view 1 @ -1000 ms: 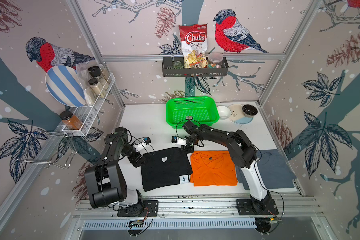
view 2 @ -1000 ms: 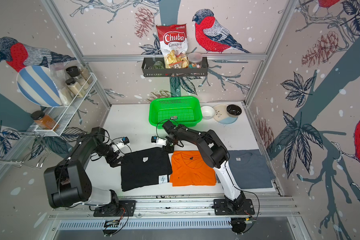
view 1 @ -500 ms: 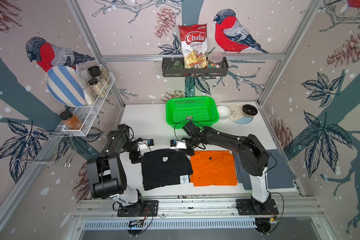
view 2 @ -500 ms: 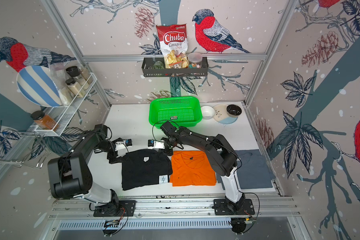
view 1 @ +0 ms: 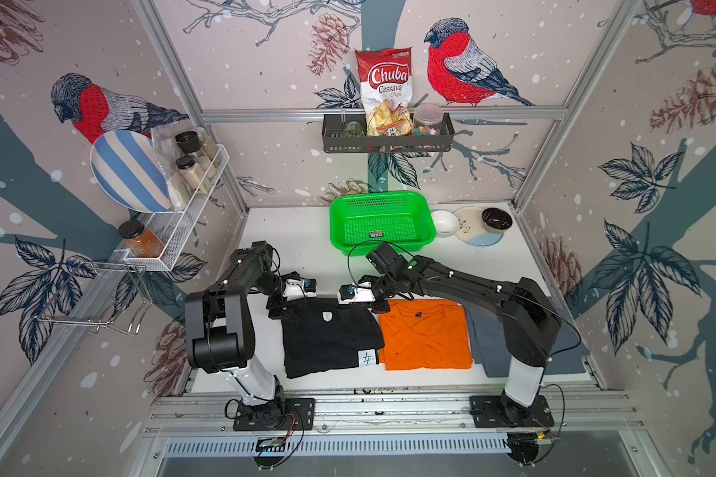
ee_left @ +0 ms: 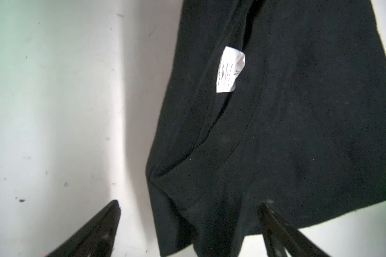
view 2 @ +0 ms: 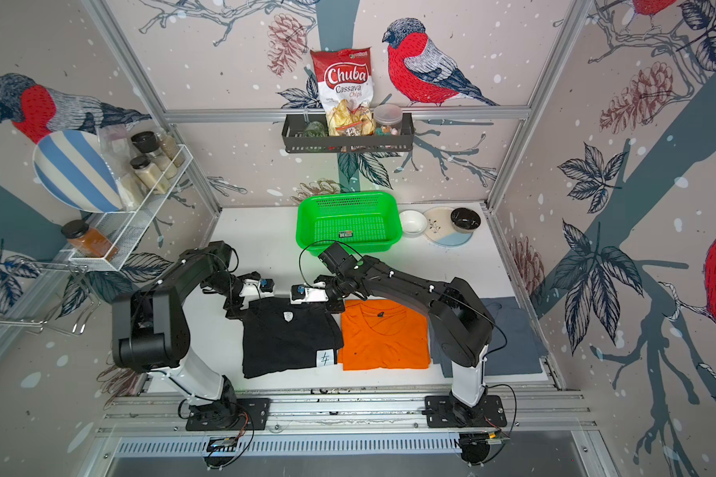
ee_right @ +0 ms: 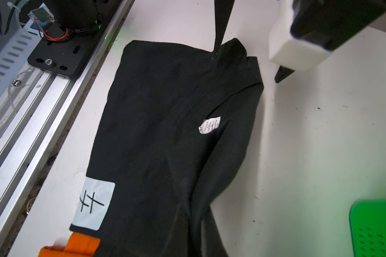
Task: Put the folded t-shirts into the basket
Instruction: Pick up the T-shirt from the center of the board.
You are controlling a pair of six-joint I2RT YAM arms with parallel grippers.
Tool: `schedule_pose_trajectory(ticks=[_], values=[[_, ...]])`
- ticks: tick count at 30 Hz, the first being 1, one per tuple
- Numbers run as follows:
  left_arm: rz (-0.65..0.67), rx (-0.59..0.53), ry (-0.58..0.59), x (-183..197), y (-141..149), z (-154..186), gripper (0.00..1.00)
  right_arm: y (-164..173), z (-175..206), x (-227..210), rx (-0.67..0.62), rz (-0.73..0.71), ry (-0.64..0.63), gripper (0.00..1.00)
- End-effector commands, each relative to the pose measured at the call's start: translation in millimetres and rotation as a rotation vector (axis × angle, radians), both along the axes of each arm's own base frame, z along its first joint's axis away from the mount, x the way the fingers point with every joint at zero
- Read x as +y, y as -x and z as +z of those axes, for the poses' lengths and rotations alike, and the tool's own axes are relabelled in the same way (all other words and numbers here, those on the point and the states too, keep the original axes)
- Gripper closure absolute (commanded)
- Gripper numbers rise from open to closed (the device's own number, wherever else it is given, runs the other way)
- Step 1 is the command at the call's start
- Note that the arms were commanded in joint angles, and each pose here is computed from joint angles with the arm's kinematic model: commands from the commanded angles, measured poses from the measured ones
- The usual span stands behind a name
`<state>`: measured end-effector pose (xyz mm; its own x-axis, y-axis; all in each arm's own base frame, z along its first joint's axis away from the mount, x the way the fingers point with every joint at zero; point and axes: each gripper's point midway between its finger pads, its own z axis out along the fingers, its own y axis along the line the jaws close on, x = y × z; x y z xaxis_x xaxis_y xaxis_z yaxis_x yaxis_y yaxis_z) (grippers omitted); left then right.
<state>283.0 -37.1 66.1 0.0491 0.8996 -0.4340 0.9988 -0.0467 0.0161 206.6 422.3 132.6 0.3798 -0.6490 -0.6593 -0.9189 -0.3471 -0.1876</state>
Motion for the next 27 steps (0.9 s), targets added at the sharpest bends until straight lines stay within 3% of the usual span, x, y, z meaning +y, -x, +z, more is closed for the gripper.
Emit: schedule_pose_trajectory(ticks=[1,11,15,18,23,25,27], values=[[-0.042,0.057,0.037,-9,13,1,0.05,1,11,4,-0.040,0.010,-0.040,0.98],[-0.042,0.096,0.045,-9,12,-11,0.07,10,28,0,-0.115,0.031,-0.066,0.97],[-0.046,0.139,0.055,-10,19,-11,0.14,12,30,-1,-0.124,0.034,-0.061,0.97],[-0.059,0.133,0.057,-9,13,-4,0.30,12,35,0,-0.127,0.025,-0.077,0.97],[-0.054,0.209,0.063,-9,17,5,0.84,12,45,2,-0.118,0.005,-0.122,0.97],[-0.050,0.240,0.058,-9,22,9,0.94,7,50,1,-0.096,-0.026,-0.140,0.97],[-0.038,0.243,0.049,-8,24,14,0.95,-1,58,0,-0.054,-0.071,-0.158,0.97]])
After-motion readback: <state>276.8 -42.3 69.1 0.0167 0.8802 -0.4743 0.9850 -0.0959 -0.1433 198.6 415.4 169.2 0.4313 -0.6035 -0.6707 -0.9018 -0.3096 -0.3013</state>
